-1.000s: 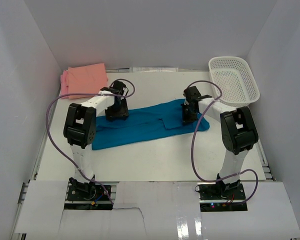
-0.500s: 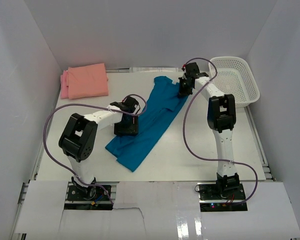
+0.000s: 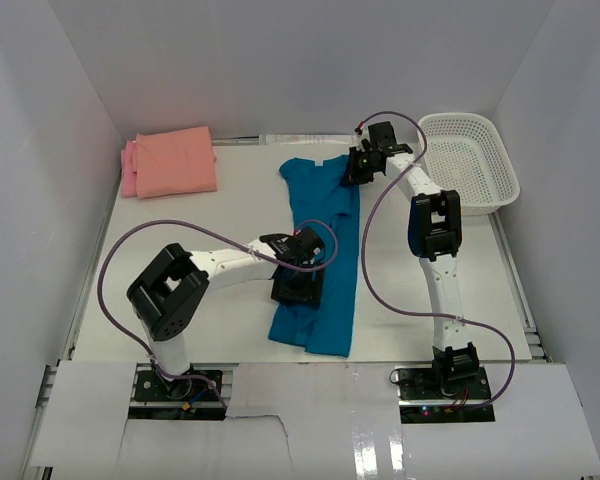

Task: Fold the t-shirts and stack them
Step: Rotate the tshirt 90 degrees

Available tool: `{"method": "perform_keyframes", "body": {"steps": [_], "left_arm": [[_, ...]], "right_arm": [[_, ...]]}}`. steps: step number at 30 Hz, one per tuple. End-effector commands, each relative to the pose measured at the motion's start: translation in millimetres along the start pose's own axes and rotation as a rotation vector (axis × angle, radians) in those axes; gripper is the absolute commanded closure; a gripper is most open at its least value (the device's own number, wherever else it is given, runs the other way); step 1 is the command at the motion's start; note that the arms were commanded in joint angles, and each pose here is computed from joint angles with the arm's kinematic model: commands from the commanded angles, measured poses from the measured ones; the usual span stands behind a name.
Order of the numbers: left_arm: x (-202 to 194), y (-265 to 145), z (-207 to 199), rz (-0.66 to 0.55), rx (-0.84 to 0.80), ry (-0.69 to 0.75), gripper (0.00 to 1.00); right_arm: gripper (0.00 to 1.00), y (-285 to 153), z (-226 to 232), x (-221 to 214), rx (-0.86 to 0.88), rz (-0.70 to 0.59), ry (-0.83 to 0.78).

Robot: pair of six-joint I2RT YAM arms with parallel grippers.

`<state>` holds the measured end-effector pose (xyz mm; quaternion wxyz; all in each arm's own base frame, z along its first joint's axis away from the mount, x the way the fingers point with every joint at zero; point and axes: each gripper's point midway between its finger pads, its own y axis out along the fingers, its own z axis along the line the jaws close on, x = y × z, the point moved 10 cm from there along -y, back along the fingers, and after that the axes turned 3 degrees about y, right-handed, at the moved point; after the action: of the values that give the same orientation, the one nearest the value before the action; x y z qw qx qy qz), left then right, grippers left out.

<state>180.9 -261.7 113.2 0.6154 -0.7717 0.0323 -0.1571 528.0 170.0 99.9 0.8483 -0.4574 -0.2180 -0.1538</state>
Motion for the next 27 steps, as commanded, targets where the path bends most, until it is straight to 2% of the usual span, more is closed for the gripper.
{"method": "perform_keyframes", "body": {"steps": [1,4,7,11,18,21,22,23,24,27], "left_arm": [[-61,36,-33,0.392,-0.150,-0.077,0.16],[-53,33,-58,0.381,-0.216,-0.088,0.16],[-50,31,-67,0.373,-0.231,-0.094,0.16],[-44,22,-62,0.307,-0.155,-0.079,0.15],[-42,-3,-49,0.296,-0.135,-0.089,0.14],[-22,-22,-30,0.216,-0.068,-0.120,0.14],[-12,-37,-25,0.162,-0.081,-0.133,0.14],[-2,-46,-16,0.119,-0.085,-0.142,0.14],[20,-66,2,0.028,-0.092,-0.196,0.14],[50,-99,27,-0.087,-0.073,-0.215,0.13]], "right_arm": [[0.89,27,-27,-15,-0.026,0.020,0.017],[0.89,28,-23,-14,0.001,0.017,0.022],[0.89,25,-20,-13,0.012,0.016,0.014],[0.89,12,-12,-7,0.024,-0.009,-0.009],[0.89,-9,2,12,0.031,-0.065,-0.033],[0.87,-20,11,20,0.057,-0.091,-0.051],[0.83,-24,14,23,0.072,-0.098,-0.059],[0.83,-27,20,25,0.109,-0.104,-0.069],[0.83,-39,28,32,0.133,-0.130,-0.084],[0.83,-69,50,49,0.186,-0.198,-0.123]]}}
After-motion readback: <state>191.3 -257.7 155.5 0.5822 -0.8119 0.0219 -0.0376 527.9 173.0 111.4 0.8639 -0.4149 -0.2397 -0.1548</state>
